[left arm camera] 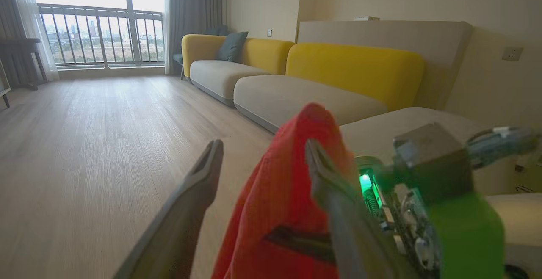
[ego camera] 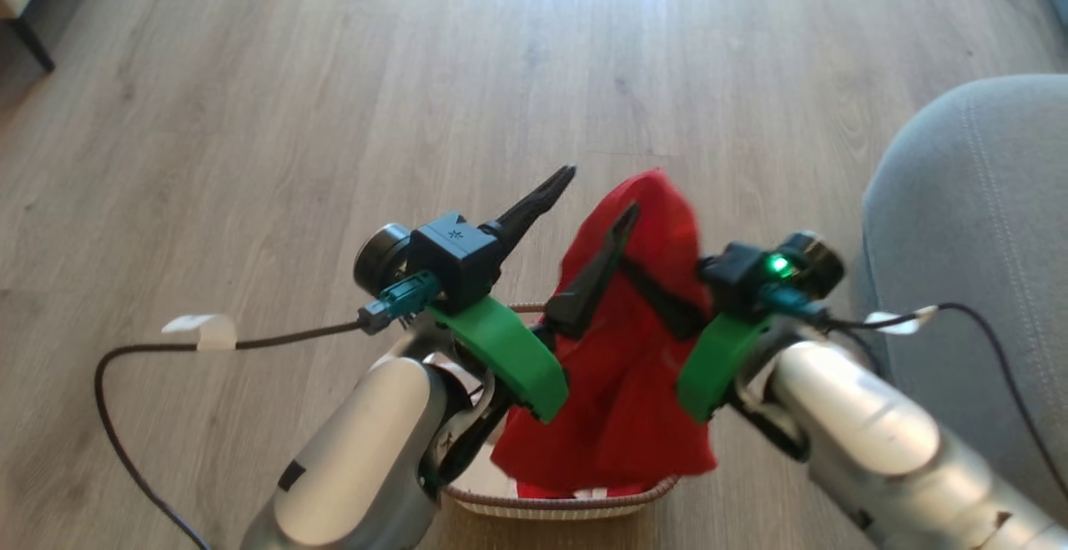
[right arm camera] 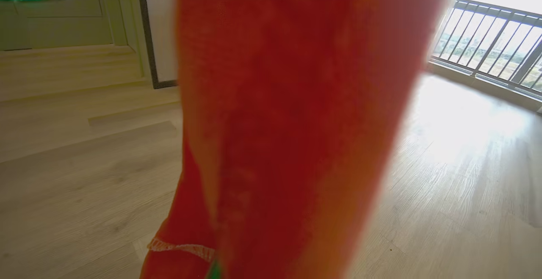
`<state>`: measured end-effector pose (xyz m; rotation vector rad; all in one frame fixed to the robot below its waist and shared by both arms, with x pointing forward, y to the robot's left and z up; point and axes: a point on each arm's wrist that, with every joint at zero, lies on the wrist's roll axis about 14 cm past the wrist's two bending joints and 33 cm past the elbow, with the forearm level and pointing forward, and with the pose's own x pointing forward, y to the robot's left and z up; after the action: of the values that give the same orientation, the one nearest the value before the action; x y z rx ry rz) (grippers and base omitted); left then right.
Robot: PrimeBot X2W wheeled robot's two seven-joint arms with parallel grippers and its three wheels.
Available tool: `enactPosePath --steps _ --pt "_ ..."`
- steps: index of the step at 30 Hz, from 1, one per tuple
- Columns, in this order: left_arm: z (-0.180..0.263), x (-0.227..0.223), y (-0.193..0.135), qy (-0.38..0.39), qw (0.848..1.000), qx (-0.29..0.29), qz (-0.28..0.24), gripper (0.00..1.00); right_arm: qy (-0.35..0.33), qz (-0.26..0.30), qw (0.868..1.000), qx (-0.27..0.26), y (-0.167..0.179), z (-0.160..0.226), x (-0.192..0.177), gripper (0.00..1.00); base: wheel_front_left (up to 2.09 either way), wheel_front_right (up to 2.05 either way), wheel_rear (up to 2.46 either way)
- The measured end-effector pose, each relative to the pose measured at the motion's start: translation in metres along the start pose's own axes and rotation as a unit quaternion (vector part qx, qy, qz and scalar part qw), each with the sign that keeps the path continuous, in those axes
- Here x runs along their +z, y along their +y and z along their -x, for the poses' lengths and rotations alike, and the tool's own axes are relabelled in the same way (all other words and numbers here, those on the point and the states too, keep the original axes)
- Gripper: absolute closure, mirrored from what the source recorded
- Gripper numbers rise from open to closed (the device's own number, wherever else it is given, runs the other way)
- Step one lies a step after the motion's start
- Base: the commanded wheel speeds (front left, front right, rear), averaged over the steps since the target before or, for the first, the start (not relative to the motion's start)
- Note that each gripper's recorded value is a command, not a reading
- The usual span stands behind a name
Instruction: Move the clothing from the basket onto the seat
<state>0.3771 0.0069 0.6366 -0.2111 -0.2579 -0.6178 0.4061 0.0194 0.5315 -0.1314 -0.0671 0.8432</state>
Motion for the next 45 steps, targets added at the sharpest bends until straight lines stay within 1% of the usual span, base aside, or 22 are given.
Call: enactPosePath --steps 4,10,15,20,26,31,37,45 --pt "0.001 -0.024 0.006 0.019 1.000 0.011 0.009 0.00 -0.013 0.002 0.999 -0.045 -0.033 0.013 0.008 1.00 0.00 0.00 0.00" --pt "0.010 -0.081 0.005 0.066 0.997 0.014 0.021 0.00 -0.034 0.006 0.993 -0.110 -0.081 0.039 0.021 1.00 0.00 0.00 0.00" --pt "0.006 -0.114 -0.007 0.102 0.994 -0.011 0.025 0.00 -0.043 0.016 0.987 -0.157 -0.114 0.067 0.028 1.00 0.00 0.00 0.00" --pt "-0.009 -0.113 -0.035 0.090 0.993 -0.054 0.051 0.00 -0.043 0.029 0.978 -0.204 -0.140 0.099 0.032 1.00 0.00 0.00 0.00" --pt "-0.011 -0.127 -0.072 0.106 0.986 -0.105 0.073 0.00 -0.027 0.026 0.968 -0.250 -0.149 0.139 0.022 1.00 0.00 0.00 0.00" --pt "-0.013 -0.130 -0.089 0.110 0.982 -0.130 0.081 0.00 -0.022 0.028 0.960 -0.278 -0.154 0.165 0.021 1.00 0.00 0.00 0.00" --pt "-0.014 -0.129 -0.098 0.109 0.980 -0.144 0.081 0.00 -0.031 0.035 0.954 -0.296 -0.158 0.179 0.030 1.00 0.00 0.00 0.00" --pt "-0.013 -0.138 -0.097 0.120 0.978 -0.143 0.092 0.00 -0.026 0.026 0.954 -0.298 -0.161 0.177 0.022 1.00 0.00 0.00 0.00"
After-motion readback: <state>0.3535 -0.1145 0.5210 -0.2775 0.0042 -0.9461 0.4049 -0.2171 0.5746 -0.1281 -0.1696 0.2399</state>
